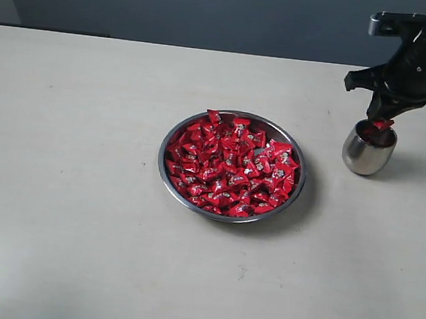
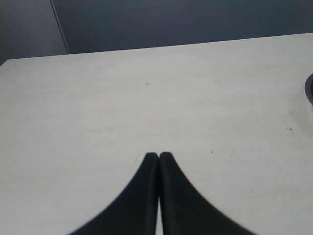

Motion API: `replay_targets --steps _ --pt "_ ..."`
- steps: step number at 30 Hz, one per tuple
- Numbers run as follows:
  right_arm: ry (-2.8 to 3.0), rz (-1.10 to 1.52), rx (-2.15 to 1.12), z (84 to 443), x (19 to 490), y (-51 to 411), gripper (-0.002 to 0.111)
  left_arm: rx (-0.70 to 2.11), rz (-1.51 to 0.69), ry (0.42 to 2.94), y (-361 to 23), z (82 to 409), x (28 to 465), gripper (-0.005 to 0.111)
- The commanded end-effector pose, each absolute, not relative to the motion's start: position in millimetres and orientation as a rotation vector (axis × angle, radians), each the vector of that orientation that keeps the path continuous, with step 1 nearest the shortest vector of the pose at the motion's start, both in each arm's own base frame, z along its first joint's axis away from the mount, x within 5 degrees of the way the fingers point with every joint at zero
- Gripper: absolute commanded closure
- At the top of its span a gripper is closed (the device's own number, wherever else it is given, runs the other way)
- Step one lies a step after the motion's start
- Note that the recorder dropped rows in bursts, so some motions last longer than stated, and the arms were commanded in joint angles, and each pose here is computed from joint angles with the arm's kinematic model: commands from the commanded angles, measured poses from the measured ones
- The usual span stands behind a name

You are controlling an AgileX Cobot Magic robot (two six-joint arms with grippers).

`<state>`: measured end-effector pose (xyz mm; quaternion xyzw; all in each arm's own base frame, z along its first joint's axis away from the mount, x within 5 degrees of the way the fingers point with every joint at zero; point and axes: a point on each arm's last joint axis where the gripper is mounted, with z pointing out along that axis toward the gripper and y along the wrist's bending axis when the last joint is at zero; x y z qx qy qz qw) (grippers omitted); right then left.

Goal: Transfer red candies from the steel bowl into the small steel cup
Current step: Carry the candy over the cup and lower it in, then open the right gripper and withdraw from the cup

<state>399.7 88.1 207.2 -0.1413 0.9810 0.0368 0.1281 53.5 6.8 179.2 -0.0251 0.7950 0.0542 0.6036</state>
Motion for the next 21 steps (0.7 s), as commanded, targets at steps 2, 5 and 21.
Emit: replay_targets --steps 2,5,21 --pt "2.819 0.099 -0.417 207.2 401.5 86.1 0.109 -0.054 0.123 1.819 6.6 183.0 53.3 0.106" --pt "2.812 0.091 -0.421 207.3 402.1 85.8 0.109 -0.054 0.123 1.819 6.6 183.0 53.3 0.106" --pt "2.861 0.079 -0.434 190.5 403.6 85.5 0.078 -0.054 0.123 1.819 6.6 183.0 53.3 0.106"
